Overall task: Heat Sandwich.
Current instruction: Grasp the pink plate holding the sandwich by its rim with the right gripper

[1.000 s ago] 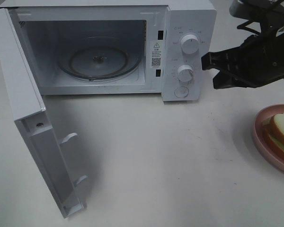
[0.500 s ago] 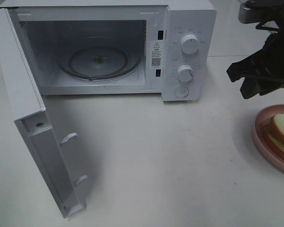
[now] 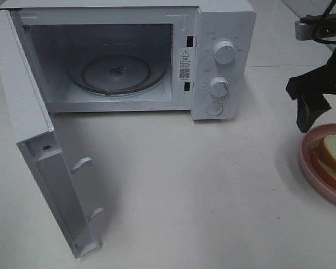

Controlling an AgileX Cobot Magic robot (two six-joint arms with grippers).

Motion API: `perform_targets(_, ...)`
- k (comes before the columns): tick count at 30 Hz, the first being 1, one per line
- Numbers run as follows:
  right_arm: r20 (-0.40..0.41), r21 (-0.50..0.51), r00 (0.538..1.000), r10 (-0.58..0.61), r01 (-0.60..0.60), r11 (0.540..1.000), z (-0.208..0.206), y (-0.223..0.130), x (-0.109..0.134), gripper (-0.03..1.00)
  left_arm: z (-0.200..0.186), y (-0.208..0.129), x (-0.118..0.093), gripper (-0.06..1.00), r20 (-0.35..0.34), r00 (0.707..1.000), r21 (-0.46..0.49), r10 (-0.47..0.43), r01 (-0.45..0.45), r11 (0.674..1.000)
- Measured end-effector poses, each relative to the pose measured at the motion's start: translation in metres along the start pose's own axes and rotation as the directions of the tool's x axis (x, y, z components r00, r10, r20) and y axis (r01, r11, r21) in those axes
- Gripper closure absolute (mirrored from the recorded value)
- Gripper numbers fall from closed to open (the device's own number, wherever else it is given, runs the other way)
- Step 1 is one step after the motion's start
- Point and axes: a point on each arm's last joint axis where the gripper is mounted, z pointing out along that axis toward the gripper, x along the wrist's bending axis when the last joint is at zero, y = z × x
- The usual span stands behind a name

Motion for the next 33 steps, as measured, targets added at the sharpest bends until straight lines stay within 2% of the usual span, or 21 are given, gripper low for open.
perform_targets(5, 0.019, 0.040, 0.997, 0.069, -0.070, 0.997, 0.013, 0.004, -0.009, 0.21, 0.000, 0.000, 0.000, 0.24, 0.000, 1.000, 0.000, 0.000, 0.000, 1.000)
perform_targets(12, 0.014, 0.043, 0.994, 0.108, -0.109, 0.993, 0.041, 0.003, -0.006, 0.21, 0.000, 0.000, 0.000, 0.24, 0.000, 1.000, 0.000, 0.000, 0.000, 1.000)
perform_targets(24, -0.005, 0.012, 0.993, 0.120, -0.120, 0.993, 0.072, 0.005, -0.003, 0.21, 0.000, 0.000, 0.000, 0.24, 0.000, 1.000, 0.000, 0.000, 0.000, 1.000)
perform_targets(33, -0.004, 0.034, 0.992, 0.122, -0.122, 0.992, 0.096, 0.012, 0.000, 0.21, 0.000, 0.000, 0.000, 0.24, 0.000, 1.000, 0.000, 0.000, 0.000, 1.000)
